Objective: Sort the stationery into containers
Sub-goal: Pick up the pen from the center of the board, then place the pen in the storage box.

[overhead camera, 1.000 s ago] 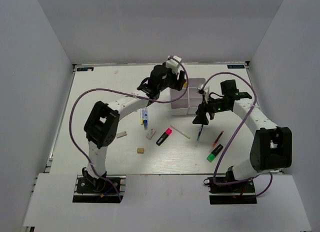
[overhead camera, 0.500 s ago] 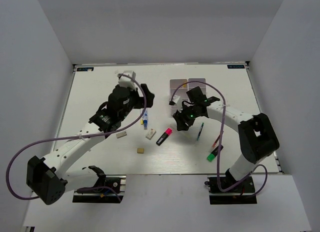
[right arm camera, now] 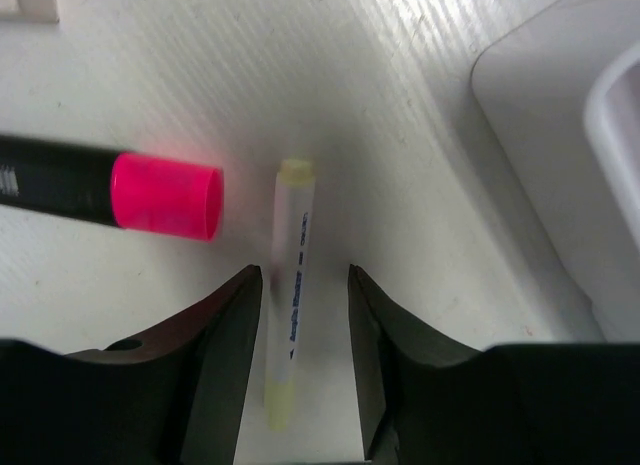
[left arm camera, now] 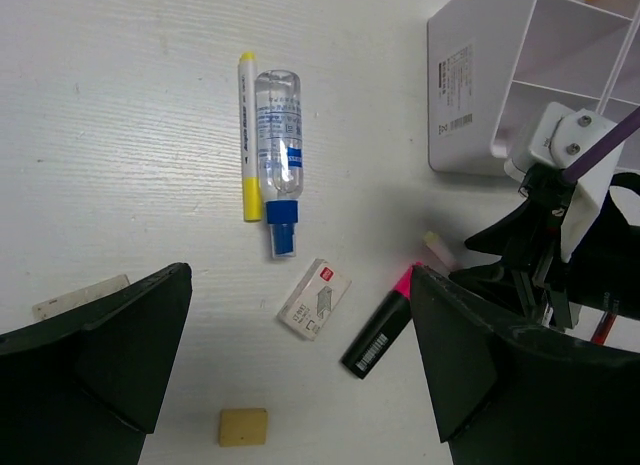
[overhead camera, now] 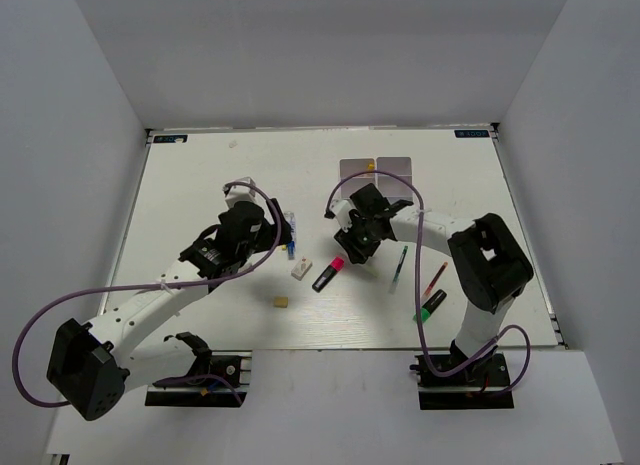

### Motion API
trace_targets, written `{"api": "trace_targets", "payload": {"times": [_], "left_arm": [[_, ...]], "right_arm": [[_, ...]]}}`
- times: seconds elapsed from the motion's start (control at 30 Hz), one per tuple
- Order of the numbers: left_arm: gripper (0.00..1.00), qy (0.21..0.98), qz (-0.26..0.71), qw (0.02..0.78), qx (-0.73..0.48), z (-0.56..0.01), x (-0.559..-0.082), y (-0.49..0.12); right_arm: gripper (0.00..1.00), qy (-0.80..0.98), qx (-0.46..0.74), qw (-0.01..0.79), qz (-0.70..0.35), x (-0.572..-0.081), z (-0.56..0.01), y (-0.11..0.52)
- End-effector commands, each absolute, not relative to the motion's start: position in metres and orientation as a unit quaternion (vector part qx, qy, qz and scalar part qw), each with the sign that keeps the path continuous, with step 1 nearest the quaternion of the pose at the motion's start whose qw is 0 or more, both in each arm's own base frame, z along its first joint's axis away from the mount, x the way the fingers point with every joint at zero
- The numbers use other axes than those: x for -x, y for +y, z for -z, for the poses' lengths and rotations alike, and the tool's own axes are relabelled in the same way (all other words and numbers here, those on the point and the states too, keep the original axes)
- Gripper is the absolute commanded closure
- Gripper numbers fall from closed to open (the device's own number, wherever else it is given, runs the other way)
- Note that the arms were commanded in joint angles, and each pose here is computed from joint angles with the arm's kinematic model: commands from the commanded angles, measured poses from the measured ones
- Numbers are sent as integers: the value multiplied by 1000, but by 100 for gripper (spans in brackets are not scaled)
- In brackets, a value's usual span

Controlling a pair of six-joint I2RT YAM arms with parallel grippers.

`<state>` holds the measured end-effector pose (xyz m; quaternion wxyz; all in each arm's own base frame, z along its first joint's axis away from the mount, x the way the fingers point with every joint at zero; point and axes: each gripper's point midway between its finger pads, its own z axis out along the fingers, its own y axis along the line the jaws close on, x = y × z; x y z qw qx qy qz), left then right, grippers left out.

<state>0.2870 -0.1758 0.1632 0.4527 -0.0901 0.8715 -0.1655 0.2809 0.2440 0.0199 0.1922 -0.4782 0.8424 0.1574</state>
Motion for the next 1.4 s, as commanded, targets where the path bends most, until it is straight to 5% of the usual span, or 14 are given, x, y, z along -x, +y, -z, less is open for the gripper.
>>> {"api": "trace_targets", "payload": {"times": [0.0,0.2,0.43,0.7,0.83,1.07,1.37], "left_arm": [[0,868,157,457,118,-166,-285,-166],[0,877,142,442,125,-156,-286,-165],[0,889,119,422,131,-139,-286,-163],[0,903,91,400,127,-123,-292,-166],[0,906,92,393,124,-119,-291,-168],[0,905,87,396,129,-119,-294,-164],[0,908,83,388,136,-112,-288,-160]], "right_arm": [[54,842,472,226,-133,-300,-24,256],[54,849,475,219,-75,-303,-8,247],[68,847,493,199,-13,-289,7,219],[96,819,536,143,-145,-234,3,233],[100,772,575,168,-211,-223,-34,249],[100,691,606,299,-258,-260,-141,281],[100,645,500,504,-283,-357,-275,294]]}}
